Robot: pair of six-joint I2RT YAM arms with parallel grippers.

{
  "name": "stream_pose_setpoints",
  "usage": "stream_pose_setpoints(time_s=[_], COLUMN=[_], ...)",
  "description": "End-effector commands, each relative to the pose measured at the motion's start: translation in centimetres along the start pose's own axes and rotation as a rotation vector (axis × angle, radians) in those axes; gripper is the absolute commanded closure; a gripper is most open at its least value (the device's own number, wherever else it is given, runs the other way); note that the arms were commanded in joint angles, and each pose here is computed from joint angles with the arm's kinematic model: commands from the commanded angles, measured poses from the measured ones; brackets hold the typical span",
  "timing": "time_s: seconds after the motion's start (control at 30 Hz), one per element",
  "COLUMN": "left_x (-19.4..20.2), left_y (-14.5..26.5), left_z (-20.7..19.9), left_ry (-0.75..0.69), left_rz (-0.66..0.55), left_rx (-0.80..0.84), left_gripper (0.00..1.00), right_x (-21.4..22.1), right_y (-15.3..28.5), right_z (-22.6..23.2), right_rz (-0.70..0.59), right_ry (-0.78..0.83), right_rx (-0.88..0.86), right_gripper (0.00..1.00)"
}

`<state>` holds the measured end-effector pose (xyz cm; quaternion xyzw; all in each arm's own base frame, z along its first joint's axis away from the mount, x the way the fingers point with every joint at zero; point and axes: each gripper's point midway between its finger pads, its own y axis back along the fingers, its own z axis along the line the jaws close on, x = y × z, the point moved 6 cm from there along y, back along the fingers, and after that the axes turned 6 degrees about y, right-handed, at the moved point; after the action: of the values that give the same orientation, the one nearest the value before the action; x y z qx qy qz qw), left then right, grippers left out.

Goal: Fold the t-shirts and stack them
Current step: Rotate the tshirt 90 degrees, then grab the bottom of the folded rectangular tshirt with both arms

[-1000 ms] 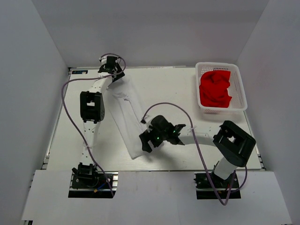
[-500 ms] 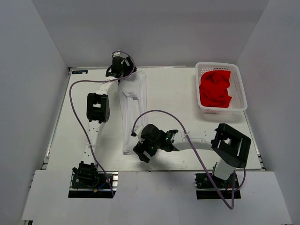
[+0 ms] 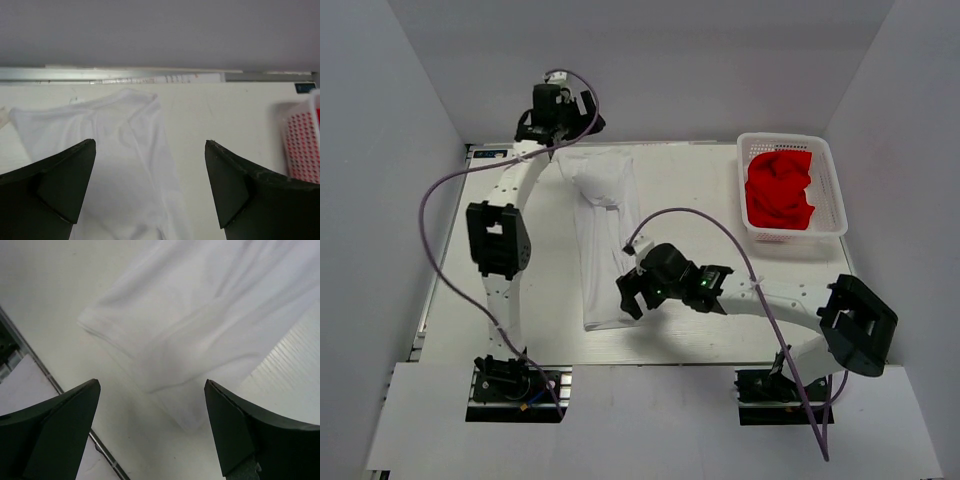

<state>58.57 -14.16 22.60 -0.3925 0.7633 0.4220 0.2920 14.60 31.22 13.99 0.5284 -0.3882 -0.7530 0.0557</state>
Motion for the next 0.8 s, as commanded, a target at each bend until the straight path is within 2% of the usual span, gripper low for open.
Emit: stream_pose_setpoints(time_s=[0.0,0.03,0.07,0.13,0.2,0.23,0.27,0.47,0.53,0.6,0.77], left_x=[-0.5,-1.0,3.6,6.7,11.3,14.8,14.6,23.4,26.6,28.4,32.9], left_y=[8.1,11.4,11.7,14.1,17.5,18.6,20.1,26.1,28.7,29.9,32.0], left_z=[-1.7,-2.7,-0.8,-0.3,0.3,1.5,1.1,2.8,3.9,4.0,3.9], left_ry=[-0.017,-0.004,0.047,0.103,0.206,0.245,0.272,0.359,0.394,0.412,0.434], left_rz=[0.053,0.03,0.129,0.161,0.206,0.269,0.231,0.441,0.504,0.557,0.721], left_rx=[-0.035,-0.024,-0.059,-0.047,-0.059,-0.106,-0.098,-0.285,-0.351,-0.338,-0.329], left_gripper=[0.0,0.0,0.0,0.0,0.0,0.0,0.0,0.04,0.04,0.04,0.13], right_x=[0.6,1.1,1.9,2.2,3.3,3.8,4.3,6.5,6.4,6.5,7.5], right_y=[0.7,1.2,1.4,2.2,2.6,2.6,2.7,1.7,1.4,0.9,0.3], right_z=[-2.2,-3.0,-3.6,-4.4,-3.9,-4.0,-3.7,-2.9,-2.6,-2.4,-3.0], right_rz=[-0.018,-0.025,-0.013,-0.029,0.006,0.026,0.045,0.13,0.134,0.145,0.182], right_ry=[-0.152,-0.181,-0.213,-0.233,-0.234,-0.247,-0.266,-0.296,-0.296,-0.326,-0.375], right_rx=[0.073,0.085,0.078,0.089,0.029,0.019,-0.006,-0.098,-0.13,-0.14,-0.088], right_gripper=[0.1,0.1,0.1,0.1,0.1,0.1,0.1,0.2,0.2,0.22,0.3])
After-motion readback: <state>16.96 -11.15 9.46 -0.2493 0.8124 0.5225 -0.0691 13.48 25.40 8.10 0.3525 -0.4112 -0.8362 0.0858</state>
